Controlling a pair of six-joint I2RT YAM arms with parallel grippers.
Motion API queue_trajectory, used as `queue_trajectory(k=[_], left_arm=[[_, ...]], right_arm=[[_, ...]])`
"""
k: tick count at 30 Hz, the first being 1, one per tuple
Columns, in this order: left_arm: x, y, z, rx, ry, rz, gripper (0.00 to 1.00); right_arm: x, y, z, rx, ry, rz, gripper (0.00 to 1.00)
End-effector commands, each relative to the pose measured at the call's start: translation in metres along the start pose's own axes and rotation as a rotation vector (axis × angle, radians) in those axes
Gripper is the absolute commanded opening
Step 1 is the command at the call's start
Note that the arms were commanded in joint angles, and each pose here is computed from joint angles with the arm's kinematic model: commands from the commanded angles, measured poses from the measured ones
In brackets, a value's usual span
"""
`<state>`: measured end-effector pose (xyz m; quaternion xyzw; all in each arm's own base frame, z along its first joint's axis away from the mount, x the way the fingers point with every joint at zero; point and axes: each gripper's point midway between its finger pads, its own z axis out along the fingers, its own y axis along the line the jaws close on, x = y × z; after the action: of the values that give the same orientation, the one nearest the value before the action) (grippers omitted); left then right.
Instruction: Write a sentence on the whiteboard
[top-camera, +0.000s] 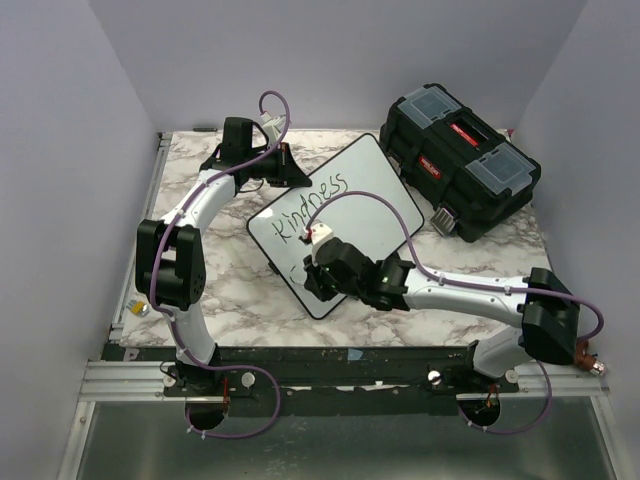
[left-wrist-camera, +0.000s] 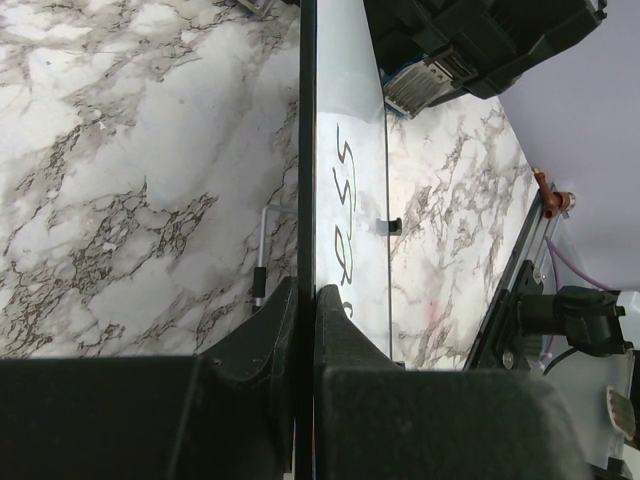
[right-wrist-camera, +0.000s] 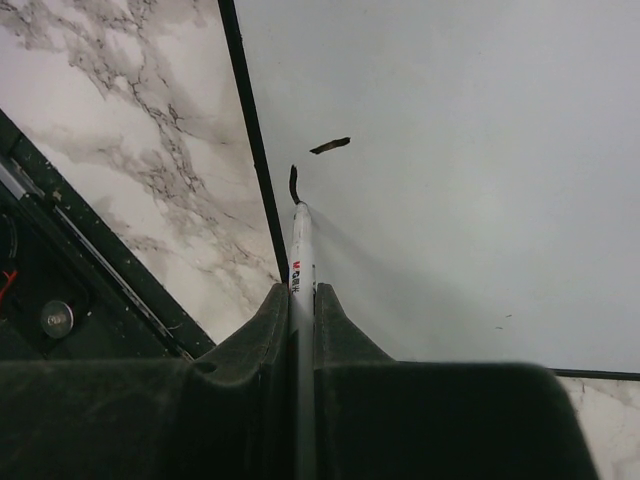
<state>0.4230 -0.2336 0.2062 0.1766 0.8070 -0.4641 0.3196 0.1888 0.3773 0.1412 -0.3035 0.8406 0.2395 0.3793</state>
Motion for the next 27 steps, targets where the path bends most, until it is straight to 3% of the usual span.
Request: queue_trajectory(k=[1, 9, 17, 27], left_arm=[[0.024, 0.003, 0.009, -0.025, 0.062, 0.043, 0.00], [0.024, 0.002, 0.009, -0.026, 0.061, 0.047, 0.00], [0.024, 0.003, 0.009, -0.029, 0.062, 0.046, 0.00], [0.025, 0.004, 0.009, -0.030, 0.061, 0.049, 0.00]], right_arm=[[0.005, -0.017, -0.004, 0.097, -0.002, 0.001, 0.00], [-0.015, -0.034, -0.010, 0.211, -0.060, 0.020, 0.01], [-0.023, -0.024, -0.017, 0.151, -0.086, 0.031, 0.01], [-0.061, -0.024, -0.027, 0.164, -0.230, 0.058, 0.01]])
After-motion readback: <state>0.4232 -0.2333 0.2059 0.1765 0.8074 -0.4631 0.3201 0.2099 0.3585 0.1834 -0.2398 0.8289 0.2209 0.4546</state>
